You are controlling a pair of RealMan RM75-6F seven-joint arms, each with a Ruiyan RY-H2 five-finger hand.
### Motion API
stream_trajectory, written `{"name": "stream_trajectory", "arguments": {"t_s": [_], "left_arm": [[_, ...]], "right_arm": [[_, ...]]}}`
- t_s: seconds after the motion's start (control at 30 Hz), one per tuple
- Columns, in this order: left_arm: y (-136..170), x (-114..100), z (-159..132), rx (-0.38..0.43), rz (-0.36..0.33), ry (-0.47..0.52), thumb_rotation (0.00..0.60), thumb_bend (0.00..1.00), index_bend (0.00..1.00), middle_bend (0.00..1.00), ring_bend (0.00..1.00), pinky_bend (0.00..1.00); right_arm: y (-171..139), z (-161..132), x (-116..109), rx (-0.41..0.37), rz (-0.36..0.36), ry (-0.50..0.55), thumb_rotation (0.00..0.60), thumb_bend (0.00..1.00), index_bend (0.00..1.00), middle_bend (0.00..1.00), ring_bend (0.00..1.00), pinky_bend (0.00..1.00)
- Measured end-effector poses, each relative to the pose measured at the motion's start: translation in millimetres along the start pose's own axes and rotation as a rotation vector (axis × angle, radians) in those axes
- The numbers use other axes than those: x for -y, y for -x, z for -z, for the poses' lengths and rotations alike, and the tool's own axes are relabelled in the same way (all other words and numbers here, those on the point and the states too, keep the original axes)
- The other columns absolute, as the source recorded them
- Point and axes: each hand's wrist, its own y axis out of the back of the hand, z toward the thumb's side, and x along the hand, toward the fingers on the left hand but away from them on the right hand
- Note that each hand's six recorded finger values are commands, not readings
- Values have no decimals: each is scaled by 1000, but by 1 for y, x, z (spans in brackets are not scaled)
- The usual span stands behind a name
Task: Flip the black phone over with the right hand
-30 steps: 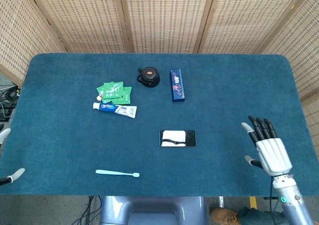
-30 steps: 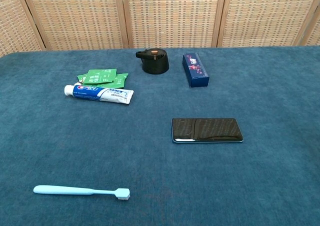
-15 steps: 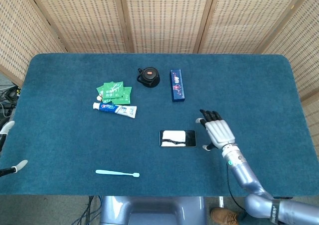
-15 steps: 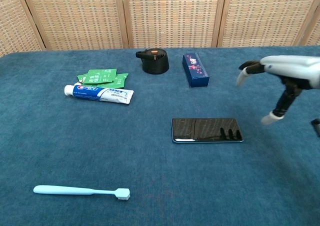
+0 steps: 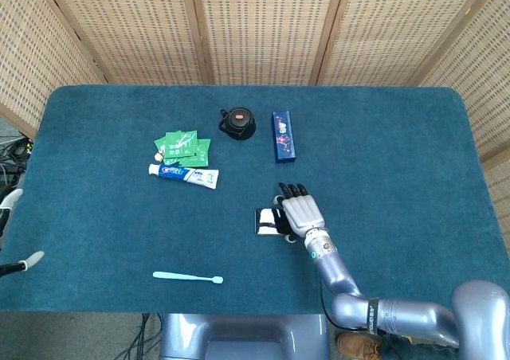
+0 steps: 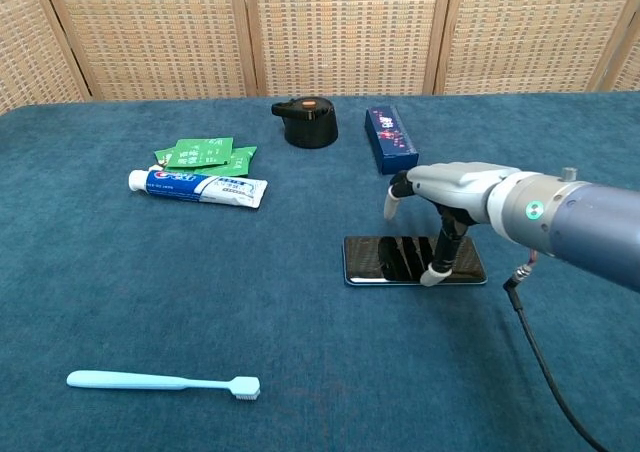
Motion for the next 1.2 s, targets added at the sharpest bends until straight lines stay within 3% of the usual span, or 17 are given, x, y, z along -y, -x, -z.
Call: {"name": "stream_trajectory", "arguments": {"t_s": [0.63, 0.73, 0.97, 1.2], "left_arm": [[-3, -2, 4, -12, -3, 7, 600, 0, 0, 0, 0, 0], [-2, -2, 4, -12, -3, 9, 600, 0, 0, 0, 0, 0], [-2, -2, 4, -10, -3, 11, 600, 0, 0, 0, 0, 0], [-2, -3, 4, -7, -5, 14, 600, 0, 0, 0, 0, 0]], "right_arm": [[13, -27, 16, -12, -26, 0, 600, 41, 296, 0, 0, 0], [16, -27, 18, -6, -24, -9, 600, 103, 360, 0, 0, 0], [21, -29, 20, 7, -14, 3, 600, 364, 601, 0, 0, 0], [19, -34, 14, -14, 12, 47, 600, 401, 613, 0, 0, 0]]}}
